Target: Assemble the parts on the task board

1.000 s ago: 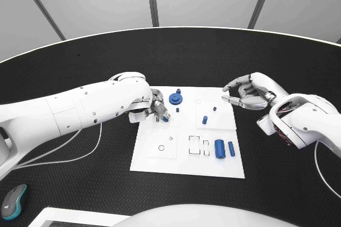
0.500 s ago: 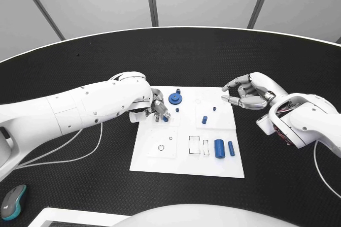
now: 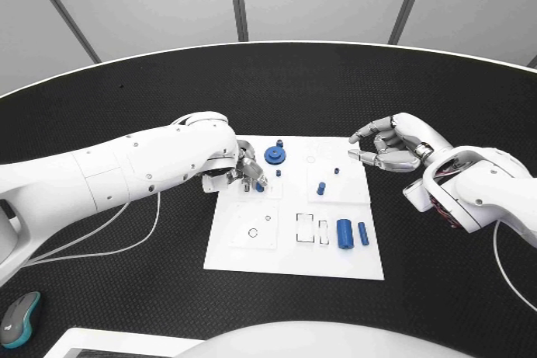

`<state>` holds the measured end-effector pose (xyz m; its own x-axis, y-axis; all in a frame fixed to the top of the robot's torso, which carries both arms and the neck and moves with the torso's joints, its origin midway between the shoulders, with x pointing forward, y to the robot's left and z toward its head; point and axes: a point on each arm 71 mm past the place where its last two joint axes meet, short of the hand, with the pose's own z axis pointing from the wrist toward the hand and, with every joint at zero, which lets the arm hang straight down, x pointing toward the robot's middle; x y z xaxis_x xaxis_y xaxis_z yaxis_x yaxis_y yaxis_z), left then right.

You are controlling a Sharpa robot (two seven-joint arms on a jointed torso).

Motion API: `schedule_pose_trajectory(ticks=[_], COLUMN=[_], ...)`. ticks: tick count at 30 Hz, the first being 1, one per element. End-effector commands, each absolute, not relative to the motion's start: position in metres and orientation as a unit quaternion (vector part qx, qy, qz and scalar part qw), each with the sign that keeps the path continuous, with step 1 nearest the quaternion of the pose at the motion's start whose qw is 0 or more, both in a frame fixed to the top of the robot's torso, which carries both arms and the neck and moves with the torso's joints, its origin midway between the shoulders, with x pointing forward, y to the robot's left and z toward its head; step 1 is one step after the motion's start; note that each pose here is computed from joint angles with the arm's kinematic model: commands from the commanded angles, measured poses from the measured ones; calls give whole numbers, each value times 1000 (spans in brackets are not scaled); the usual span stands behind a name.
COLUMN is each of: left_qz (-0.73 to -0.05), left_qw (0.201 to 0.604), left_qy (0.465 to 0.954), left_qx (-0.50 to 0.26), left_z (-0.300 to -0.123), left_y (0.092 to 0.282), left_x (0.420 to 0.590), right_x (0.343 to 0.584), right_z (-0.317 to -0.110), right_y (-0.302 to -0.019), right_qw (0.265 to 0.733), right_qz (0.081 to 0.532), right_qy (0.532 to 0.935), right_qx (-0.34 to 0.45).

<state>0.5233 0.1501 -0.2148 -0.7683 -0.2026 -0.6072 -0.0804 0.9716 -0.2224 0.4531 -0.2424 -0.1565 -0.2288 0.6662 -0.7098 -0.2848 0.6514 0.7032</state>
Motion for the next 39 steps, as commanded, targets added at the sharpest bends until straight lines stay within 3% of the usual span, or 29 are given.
schedule_pose_trajectory(ticks=[1, 39], left_qz=[-92, -114], left_qw=[333, 331], left_qy=[935, 929], left_qx=[-78, -124], left_z=[-215, -210], left_y=[151, 173], left_x=[524, 517], right_x=[453, 459], right_z=[-156, -158], right_y=[-243, -247], right_qw=[606, 611], right_qz=[393, 385], right_qy=[678, 677], right_qx=[141, 145])
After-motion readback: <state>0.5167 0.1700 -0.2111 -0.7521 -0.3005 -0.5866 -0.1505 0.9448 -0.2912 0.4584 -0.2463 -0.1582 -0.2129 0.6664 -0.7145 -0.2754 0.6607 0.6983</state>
